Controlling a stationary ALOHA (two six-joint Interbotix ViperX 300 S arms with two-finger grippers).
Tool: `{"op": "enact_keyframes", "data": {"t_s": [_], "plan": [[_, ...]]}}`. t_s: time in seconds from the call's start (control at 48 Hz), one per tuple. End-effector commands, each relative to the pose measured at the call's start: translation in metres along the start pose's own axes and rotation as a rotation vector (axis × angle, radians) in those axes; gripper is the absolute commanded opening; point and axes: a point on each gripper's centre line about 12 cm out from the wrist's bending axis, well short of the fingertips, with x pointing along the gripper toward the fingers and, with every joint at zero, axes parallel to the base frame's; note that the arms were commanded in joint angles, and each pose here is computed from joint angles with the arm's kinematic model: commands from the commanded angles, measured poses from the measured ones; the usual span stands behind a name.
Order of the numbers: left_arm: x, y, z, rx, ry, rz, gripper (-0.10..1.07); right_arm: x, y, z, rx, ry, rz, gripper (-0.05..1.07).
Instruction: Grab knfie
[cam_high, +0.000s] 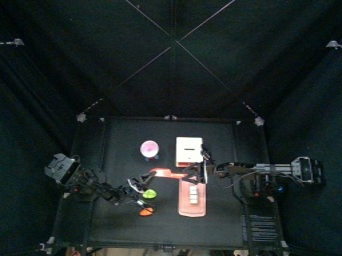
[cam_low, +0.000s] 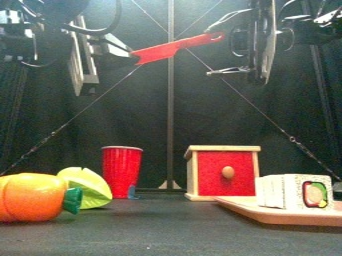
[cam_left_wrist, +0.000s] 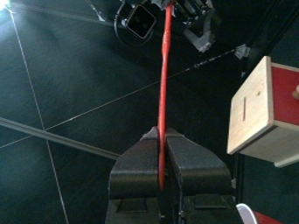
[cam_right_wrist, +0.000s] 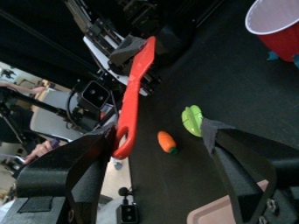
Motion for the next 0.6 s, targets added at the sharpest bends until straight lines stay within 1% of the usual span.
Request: {"op": "enact_keyframes", "data": {"t_s": [0.0,0.083,0.208,0.312,0.354,0.417,0.521,0.583], "plan": [[0.003,0.01,0.005,-0.045,0.005,0.02,0.34,-0.007,0.011,0.0,-0.076,0.004,0.035,1.04],[0.002,0.009,0.007,-0.055,0.003,0.005,0.34,-0.013,0.018,-0.007,-0.155,0.025,0.063,1.04],[-0.002,0.009,0.01,-0.073,0.008,-0.019,0.34,-0.022,0.023,-0.018,-0.248,0.058,0.091,1.04],[-0.005,0.01,0.016,-0.14,0.014,-0.051,0.33,-0.023,0.022,-0.034,-0.279,0.105,0.1,1.04],[-0.006,0.011,0.02,-0.182,0.006,-0.077,0.33,-0.022,0.021,-0.046,-0.284,0.143,0.104,1.04],[-0.008,0.012,0.024,-0.253,-0.013,-0.127,0.33,-0.022,0.021,-0.053,-0.289,0.167,0.105,1.04],[-0.01,0.019,0.031,-0.413,-0.068,-0.231,0.32,-0.02,0.019,-0.055,-0.293,0.171,0.07,1.04],[-0.011,0.023,0.034,-0.504,-0.094,-0.287,0.3,-0.02,0.014,-0.055,-0.297,0.168,0.028,1.04]]}}
